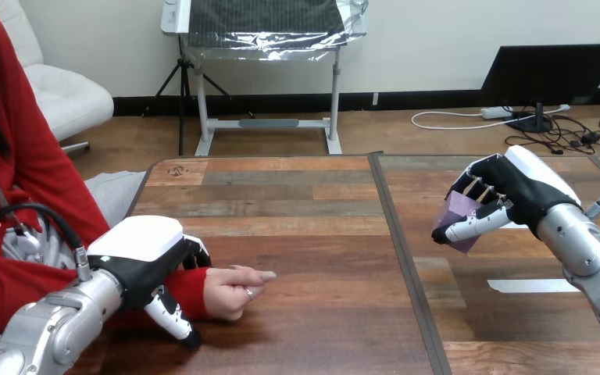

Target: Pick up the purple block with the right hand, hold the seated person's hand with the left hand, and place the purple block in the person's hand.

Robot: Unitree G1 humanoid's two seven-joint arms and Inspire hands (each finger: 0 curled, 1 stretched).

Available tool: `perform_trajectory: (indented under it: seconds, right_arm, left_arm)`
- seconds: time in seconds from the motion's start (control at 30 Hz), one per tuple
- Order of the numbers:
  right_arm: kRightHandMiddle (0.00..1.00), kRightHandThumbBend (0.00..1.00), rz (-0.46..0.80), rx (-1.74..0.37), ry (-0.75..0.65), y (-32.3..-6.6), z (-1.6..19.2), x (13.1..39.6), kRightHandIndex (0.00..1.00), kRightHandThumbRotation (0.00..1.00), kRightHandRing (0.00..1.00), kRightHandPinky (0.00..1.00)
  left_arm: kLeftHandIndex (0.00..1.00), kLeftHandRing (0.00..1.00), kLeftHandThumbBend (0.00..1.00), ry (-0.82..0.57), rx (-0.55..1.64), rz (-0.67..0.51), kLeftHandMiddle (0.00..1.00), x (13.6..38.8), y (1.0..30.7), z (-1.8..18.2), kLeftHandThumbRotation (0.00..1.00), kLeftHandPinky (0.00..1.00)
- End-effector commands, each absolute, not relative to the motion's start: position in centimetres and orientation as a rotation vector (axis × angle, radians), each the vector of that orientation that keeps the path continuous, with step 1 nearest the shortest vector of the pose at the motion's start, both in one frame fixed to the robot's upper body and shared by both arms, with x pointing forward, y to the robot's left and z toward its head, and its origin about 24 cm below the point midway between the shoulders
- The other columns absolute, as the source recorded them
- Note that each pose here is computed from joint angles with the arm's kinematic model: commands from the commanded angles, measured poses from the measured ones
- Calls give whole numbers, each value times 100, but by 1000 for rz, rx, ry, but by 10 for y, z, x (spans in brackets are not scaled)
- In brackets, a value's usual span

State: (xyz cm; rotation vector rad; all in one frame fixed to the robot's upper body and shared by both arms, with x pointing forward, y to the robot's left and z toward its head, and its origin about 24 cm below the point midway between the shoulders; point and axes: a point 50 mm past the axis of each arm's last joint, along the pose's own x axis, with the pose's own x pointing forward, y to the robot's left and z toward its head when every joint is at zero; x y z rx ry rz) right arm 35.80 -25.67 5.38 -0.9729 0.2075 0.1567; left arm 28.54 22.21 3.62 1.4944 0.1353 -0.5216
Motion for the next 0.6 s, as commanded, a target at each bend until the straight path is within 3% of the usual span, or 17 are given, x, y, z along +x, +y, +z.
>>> perform_trajectory:
  seconds: [0.0,0.57]
  right_arm:
    - [46,83,97,-956,88,-254,86,373,49,0,43,40]
    - [46,83,95,-942,90,-254,86,373,49,0,42,40]
  left_arm:
    - [70,70,93,166,1541,-487,72,293,233,42,20,61]
    - [70,68,93,184,1544,-484,72,293,235,44,19,59]
